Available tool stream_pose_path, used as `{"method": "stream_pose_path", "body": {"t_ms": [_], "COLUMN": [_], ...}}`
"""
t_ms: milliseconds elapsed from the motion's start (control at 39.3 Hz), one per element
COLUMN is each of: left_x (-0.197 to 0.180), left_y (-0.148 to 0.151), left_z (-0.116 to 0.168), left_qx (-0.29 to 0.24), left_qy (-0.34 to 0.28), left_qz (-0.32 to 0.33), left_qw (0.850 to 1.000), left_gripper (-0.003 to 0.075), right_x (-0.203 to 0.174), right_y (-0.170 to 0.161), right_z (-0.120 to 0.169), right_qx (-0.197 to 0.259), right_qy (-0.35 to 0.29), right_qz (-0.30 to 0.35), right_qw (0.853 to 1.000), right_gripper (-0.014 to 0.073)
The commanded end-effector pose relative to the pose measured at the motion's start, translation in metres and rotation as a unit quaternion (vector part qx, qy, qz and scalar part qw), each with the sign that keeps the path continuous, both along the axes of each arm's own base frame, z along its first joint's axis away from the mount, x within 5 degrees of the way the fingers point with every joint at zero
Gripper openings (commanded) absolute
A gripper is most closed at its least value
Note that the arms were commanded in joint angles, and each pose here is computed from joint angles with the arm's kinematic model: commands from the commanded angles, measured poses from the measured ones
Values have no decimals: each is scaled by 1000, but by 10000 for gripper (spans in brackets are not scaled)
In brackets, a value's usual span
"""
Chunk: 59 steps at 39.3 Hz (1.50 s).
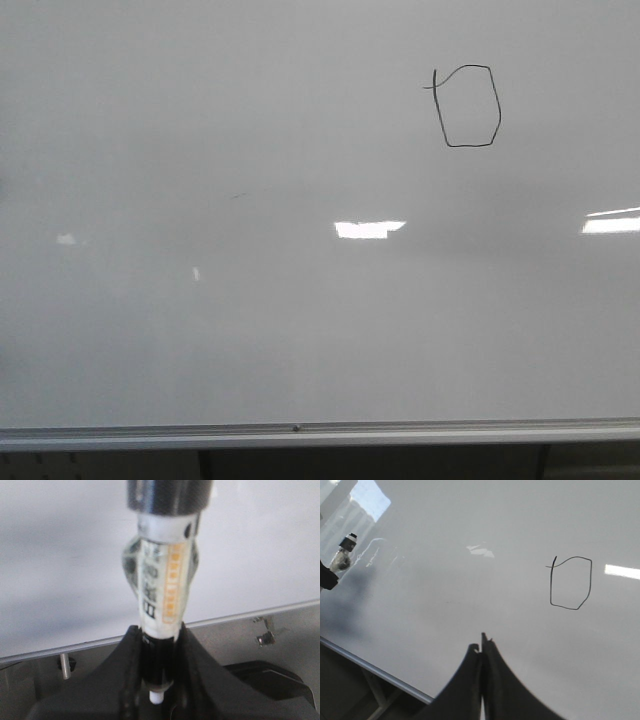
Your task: Write number 0 on whiteboard
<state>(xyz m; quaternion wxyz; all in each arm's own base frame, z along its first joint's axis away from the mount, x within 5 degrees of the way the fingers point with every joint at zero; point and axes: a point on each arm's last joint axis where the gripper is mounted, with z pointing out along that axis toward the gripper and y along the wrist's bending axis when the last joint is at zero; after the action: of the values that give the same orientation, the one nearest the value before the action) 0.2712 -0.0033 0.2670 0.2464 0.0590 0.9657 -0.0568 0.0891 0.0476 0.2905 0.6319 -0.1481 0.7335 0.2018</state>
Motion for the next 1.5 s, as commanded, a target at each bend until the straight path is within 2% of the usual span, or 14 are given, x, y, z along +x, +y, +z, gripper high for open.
{"method": "stream_pose_path", "body": {"t_ms": [0,127,254,534,814,966,1169,1271,1347,1475], "left_x": [3,12,32,70,85,86,86,84,81,73], "left_y": [22,34,29,17,19,19,19,18,18,17], "left_z": [20,11,-4,-15,-27,-28,-28,-25,-22,-8], "left_qx": [-2,0,-7,-7,-7,-6,-7,-7,-5,-2], "left_qy": [-57,-59,-57,-55,-61,-60,-59,-59,-58,-63], "left_qz": [52,76,72,49,57,57,57,55,52,45], "left_qw": [997,995,996,997,997,997,997,997,997,997], "left_gripper": [-19,-19,-20,-19,-6,121,426,541,573,568], "right_x": [-2,-2,-2,-2,-3,-3,-3,-3,-3,-3], "right_y": [-5,-5,-5,-5,-4,-4,-4,-4,-4,-4], "right_z": [11,10,10,10,7,6,6,6,6,6], "right_qx": [18,18,18,17,14,13,13,13,13,13], "right_qy": [-35,-34,-34,-32,-24,-22,-22,-22,-22,-23], "right_qz": [-26,-23,-23,-21,-14,-14,-14,-14,-14,-15], "right_qw": [999,999,999,999,1000,1000,1000,1000,1000,1000], "right_gripper": [-67,-68,-68,-68,-68,-68,-68,-68,-68,-68]}}
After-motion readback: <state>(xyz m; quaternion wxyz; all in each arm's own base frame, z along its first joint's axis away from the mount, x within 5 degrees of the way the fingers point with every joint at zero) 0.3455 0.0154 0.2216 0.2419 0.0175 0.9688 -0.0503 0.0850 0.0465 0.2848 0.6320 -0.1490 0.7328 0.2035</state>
